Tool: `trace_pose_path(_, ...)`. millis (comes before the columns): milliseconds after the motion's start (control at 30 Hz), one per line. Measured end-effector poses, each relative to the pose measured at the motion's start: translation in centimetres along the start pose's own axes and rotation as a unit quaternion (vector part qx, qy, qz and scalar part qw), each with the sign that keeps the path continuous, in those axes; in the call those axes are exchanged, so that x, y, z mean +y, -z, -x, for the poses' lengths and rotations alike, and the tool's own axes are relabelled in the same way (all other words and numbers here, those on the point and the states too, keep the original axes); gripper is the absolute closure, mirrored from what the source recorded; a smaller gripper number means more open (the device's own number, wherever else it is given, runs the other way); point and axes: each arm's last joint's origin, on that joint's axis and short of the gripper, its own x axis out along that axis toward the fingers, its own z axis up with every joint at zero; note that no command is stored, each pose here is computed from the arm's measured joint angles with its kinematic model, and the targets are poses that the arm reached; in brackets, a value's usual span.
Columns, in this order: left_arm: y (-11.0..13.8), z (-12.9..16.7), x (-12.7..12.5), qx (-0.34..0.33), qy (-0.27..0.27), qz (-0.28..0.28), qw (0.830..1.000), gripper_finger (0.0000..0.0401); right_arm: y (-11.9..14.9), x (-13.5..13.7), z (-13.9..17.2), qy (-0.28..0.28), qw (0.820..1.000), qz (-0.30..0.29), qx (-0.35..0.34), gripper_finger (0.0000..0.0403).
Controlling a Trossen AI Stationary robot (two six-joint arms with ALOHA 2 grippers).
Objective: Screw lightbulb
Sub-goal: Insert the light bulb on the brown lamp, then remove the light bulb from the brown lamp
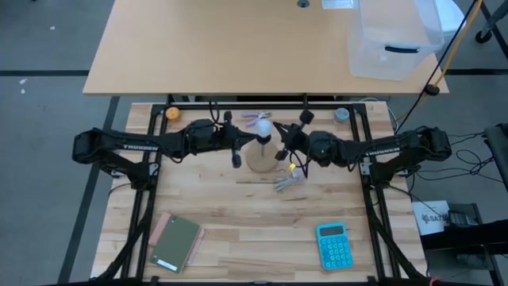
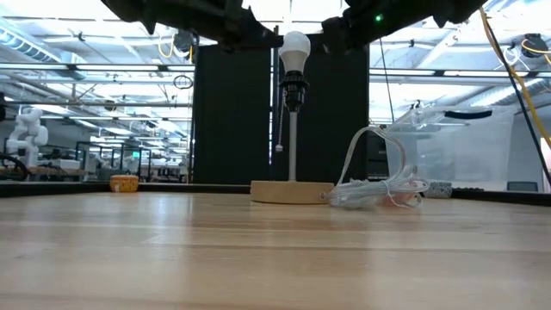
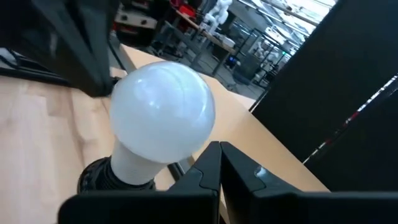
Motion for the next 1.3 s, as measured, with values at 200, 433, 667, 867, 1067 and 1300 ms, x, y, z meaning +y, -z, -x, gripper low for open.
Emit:
trace_pose_path(200,0.3,-0.3,0.9,-0.002,-0.01,0.002,1.0,0.0401,-0.1,0.1,0.0,-0.011,1.0,0.005,-0.006,0.0403)
trace_pose_path(433,0.5,-0.3,1.6,0.005,-0.022,0.008,1.0,0.0401,-0.1,0.2,0.2,-0.016,1.0,0.013,-0.004,0.0403)
trace_pose_path(667,0.7,-0.3,2.2,0.012,-0.039,0.025,0.999,0.0401,-0.2,1.5,0.9,-0.061,0.998,0.019,-0.008,0.0403)
trace_pose_path(867,0.6,0.4,1.3,0.034,-0.02,0.019,0.999,0.0401,-0.1,3.0,2.1,-0.095,0.995,0.003,0.013,0.0403)
trace_pose_path(1067,-1.4,2.2,0.5,-0.002,-0.003,0.001,1.0,0.0401,-0.8,3.7,3.0,-0.108,0.994,-0.009,-0.009,0.0403)
trace_pose_path(1300,-2.7,5.5,0.4,-0.038,0.022,-0.01,0.999,0.0401,-1.9,3.0,3.9,-0.151,0.986,-0.038,-0.055,0.0403)
